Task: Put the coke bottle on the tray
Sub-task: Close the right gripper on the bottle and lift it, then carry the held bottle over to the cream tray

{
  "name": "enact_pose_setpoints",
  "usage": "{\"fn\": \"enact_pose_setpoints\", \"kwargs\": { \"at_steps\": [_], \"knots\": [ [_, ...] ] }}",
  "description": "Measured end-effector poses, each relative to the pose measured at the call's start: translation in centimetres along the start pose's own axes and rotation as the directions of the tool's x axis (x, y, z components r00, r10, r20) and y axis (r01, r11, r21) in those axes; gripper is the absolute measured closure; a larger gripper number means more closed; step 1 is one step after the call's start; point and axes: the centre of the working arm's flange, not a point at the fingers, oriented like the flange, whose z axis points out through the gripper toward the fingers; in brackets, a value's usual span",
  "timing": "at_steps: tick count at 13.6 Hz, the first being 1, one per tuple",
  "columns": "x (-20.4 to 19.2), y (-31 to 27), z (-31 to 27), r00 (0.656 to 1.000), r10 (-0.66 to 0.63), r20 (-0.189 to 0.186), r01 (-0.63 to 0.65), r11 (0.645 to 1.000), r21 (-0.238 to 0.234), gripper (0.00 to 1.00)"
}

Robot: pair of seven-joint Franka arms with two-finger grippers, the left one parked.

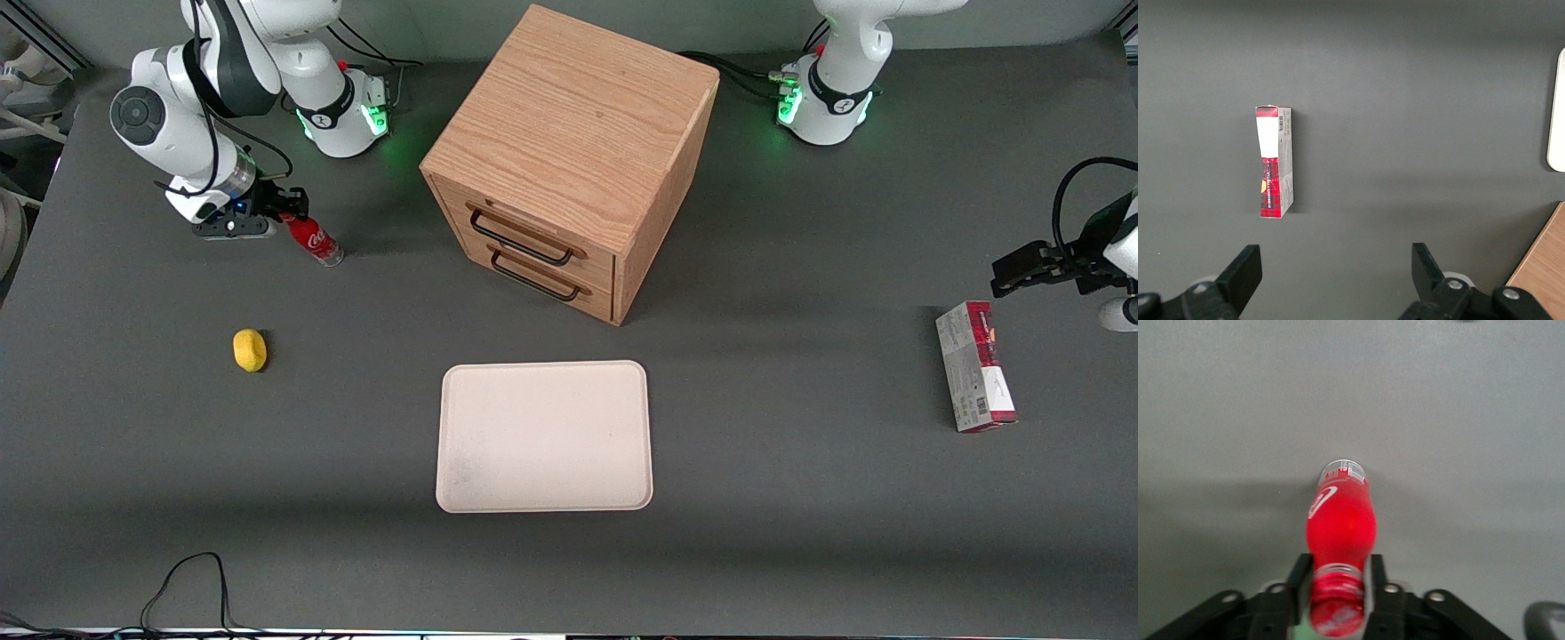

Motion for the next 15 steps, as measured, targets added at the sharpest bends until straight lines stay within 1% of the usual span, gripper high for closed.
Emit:
{"fn": "enact_pose_setpoints", "kwargs": {
  "at_steps": [3,5,7,9,12,15],
  "knots": [
    [1.0,0.2,-0.8,1.000,0.006,0.008,-0.006,1.000,-0.006,0.67],
    [2.9,-0.1,-3.2,1.000,0.008,-0.013,-0.008,1.000,-0.004,0.67],
    [5.4,-1.3,-7.1,0.999,0.003,-0.035,-0.003,1.000,0.007,0.67],
    [8.4,-4.0,-12.2,0.999,-0.016,-0.046,0.017,1.000,0.016,0.67],
    [13.9,-8.5,-19.3,0.997,-0.059,-0.048,0.059,0.998,-0.003,0.67],
    [19.1,-12.3,-25.1,0.992,-0.100,-0.075,0.099,0.995,-0.021,0.67]
  ]
}}
